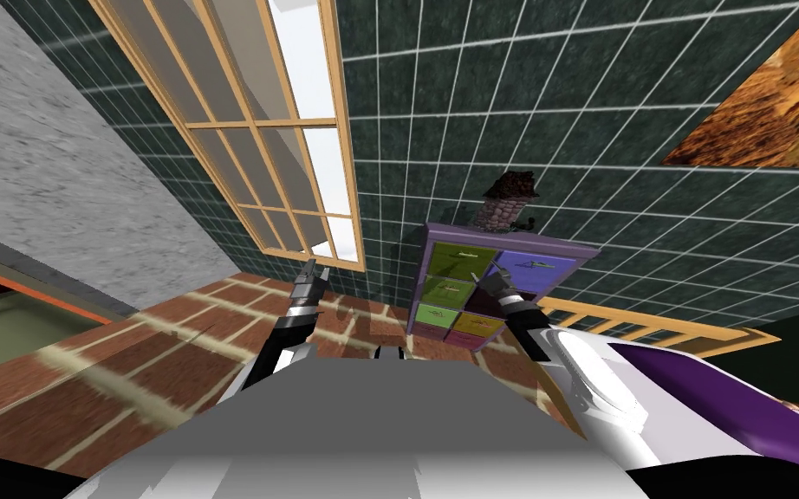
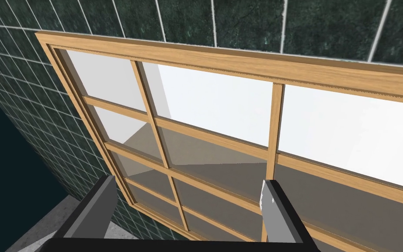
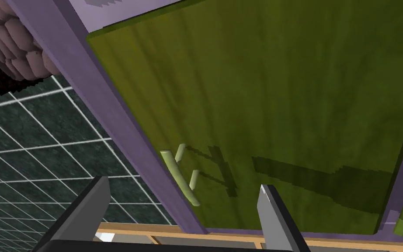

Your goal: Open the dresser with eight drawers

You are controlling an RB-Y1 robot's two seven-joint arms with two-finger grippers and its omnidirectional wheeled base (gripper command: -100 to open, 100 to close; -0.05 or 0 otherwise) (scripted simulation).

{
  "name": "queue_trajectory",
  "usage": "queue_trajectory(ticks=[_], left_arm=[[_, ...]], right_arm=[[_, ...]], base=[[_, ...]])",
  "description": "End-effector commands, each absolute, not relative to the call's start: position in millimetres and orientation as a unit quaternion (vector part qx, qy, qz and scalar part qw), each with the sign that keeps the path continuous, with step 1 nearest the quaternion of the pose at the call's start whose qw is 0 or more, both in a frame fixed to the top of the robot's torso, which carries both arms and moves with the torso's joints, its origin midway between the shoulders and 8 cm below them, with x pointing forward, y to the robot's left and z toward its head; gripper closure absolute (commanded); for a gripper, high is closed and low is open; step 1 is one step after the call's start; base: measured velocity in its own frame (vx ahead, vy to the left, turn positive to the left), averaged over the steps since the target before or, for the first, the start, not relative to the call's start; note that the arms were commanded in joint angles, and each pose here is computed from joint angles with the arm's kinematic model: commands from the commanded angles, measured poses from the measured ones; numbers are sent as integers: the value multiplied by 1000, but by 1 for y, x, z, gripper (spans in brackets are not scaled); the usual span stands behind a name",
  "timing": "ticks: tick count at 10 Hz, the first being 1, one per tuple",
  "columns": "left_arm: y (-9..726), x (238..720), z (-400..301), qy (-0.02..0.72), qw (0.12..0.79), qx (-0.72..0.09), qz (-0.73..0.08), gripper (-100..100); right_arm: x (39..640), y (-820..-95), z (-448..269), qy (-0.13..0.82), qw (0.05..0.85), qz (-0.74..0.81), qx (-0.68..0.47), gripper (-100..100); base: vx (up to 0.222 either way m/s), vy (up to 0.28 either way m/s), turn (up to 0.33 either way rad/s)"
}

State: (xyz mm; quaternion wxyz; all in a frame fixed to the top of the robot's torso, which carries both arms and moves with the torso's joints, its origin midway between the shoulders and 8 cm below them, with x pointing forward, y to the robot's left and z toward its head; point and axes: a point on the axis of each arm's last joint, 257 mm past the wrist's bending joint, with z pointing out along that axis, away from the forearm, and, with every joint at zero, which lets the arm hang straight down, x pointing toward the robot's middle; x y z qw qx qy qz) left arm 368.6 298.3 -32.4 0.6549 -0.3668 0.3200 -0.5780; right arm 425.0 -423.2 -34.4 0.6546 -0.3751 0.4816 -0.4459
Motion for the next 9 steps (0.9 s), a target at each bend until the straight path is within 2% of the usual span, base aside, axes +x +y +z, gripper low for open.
queue_trajectory(ticks=[1, 5, 9], left_arm=[[298, 369, -32, 320, 655, -367, -578, 0], [298, 369, -32, 320, 655, -367, -578, 0], [298, 369, -32, 320, 655, -367, -578, 0]], right_arm=[[428, -443, -31, 462, 606, -503, -408, -100], [431, -463, -24, 434, 550, -561, -442, -100], [431, -466, -16, 437, 558, -553, -439, -100]], base=[[52, 98, -28], [45, 70, -26], [69, 37, -11]])
